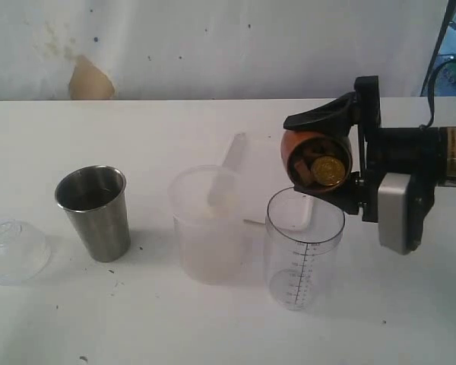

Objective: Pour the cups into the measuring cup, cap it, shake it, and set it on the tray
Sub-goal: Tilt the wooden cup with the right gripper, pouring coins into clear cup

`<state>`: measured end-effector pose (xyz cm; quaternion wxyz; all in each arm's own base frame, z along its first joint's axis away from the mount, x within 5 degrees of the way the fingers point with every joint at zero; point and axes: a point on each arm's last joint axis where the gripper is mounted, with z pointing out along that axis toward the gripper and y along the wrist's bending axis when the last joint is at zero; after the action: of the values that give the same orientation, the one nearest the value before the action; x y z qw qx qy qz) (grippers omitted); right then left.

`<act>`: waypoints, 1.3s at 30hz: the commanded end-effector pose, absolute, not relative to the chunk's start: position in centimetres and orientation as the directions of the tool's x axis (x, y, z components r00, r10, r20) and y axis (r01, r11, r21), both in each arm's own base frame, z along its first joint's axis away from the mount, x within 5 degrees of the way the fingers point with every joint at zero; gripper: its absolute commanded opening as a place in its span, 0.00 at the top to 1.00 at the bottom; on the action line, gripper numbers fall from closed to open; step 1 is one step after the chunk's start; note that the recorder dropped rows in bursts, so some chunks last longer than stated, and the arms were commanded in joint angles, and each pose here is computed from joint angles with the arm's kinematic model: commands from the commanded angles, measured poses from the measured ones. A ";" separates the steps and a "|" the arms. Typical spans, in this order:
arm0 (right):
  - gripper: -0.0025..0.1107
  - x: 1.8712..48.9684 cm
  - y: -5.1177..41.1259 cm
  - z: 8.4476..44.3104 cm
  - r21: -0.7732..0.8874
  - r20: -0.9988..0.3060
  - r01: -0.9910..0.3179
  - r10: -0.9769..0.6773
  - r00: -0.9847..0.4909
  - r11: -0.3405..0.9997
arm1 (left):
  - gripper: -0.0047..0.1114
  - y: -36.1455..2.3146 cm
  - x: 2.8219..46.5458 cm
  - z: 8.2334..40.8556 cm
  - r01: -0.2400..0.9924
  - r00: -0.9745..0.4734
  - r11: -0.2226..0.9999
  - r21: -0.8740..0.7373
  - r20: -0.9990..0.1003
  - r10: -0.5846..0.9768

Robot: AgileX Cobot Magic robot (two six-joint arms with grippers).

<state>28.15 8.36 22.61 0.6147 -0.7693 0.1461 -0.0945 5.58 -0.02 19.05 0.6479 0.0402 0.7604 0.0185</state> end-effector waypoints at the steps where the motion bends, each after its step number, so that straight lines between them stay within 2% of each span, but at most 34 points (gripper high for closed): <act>1: 0.98 27.9 8.5 23.4 -0.982 0.044 -0.014 -0.303 0.952 -0.188 | 0.96 0.0 5.6 19.2 0.041 -0.143 0.996 0.079 -0.986 0.084; 11: 0.98 28.0 8.5 23.3 -0.976 0.112 0.050 -0.293 0.950 -0.210 | 0.96 0.0 5.6 19.2 0.041 -0.143 0.996 0.079 -0.986 0.084; 23: 0.98 27.6 8.5 23.1 -0.939 0.273 0.212 -0.210 0.939 -0.273 | 0.96 0.0 5.6 19.2 0.041 -0.143 0.996 0.079 -0.986 0.084; 39: 0.98 27.7 8.5 23.1 -0.924 0.316 0.253 -0.200 0.928 -0.285 | 0.96 0.0 5.6 19.2 0.041 -0.143 0.996 0.079 -0.986 0.084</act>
<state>27.75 8.46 22.45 0.5889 -0.7885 0.0008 -0.1774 5.58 -0.02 19.05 0.6479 0.0402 0.7604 0.0185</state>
